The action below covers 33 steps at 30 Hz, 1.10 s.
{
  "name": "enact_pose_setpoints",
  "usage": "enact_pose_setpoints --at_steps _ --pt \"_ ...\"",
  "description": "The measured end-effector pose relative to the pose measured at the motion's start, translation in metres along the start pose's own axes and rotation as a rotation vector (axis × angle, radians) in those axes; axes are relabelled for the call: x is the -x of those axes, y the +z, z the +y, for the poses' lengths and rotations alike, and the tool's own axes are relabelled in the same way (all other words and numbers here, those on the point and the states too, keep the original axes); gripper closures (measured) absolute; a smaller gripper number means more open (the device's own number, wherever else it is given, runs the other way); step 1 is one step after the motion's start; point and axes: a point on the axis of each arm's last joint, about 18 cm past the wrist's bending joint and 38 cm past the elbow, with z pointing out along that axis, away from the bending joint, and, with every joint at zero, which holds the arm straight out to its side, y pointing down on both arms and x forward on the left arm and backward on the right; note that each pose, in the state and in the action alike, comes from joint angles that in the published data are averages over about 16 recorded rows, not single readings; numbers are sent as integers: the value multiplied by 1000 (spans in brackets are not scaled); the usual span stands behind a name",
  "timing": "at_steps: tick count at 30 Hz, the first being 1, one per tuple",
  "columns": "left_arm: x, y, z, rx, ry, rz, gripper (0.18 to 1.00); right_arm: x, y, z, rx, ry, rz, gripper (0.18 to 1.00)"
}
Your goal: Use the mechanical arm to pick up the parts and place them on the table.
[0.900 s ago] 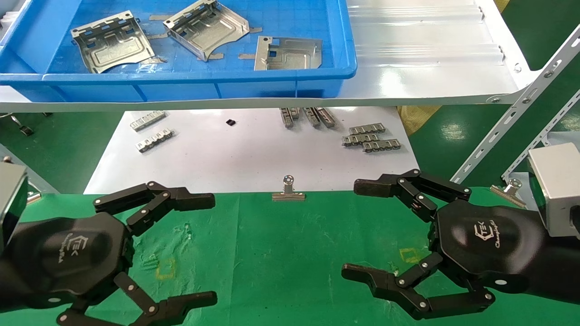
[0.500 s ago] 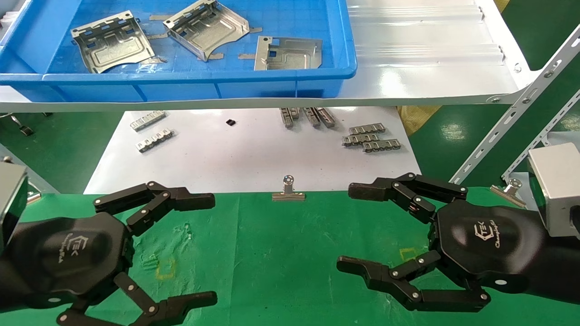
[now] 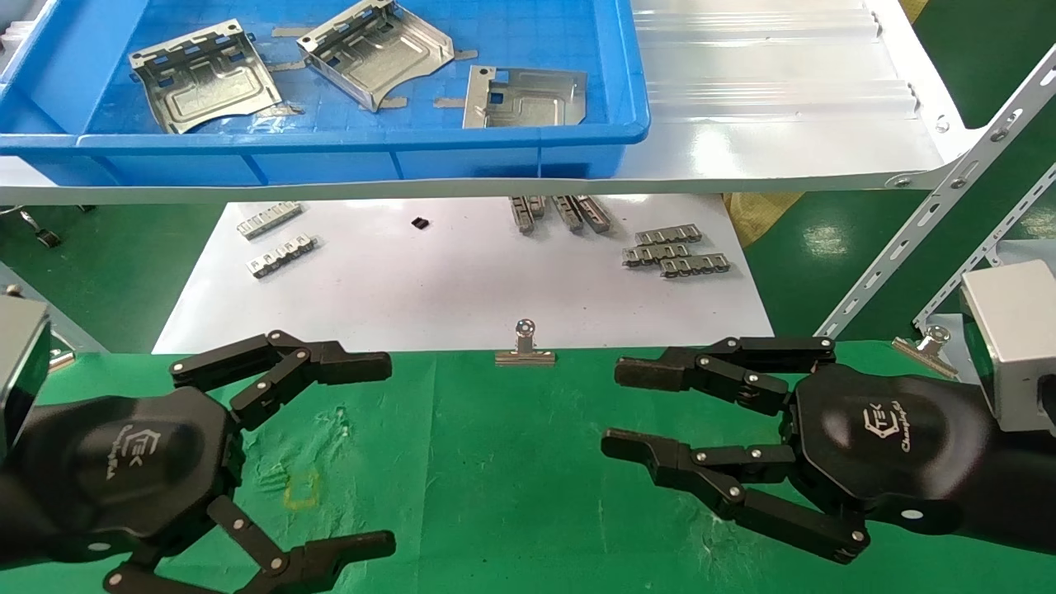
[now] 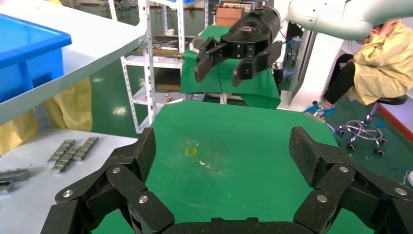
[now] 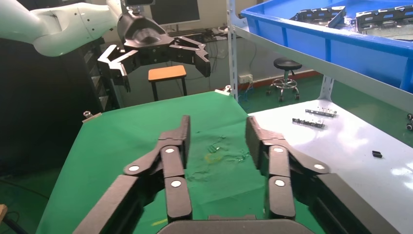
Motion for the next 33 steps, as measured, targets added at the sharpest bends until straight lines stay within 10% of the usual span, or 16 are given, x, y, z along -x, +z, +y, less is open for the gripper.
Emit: enact_pose_setpoints --at_steps 18,33 --pt "0 0 0 0 0 0 183 0 0 0 0 0 0 925" --pt "10 4 -12 0 42 -11 183 0 0 0 0 0 0 986"
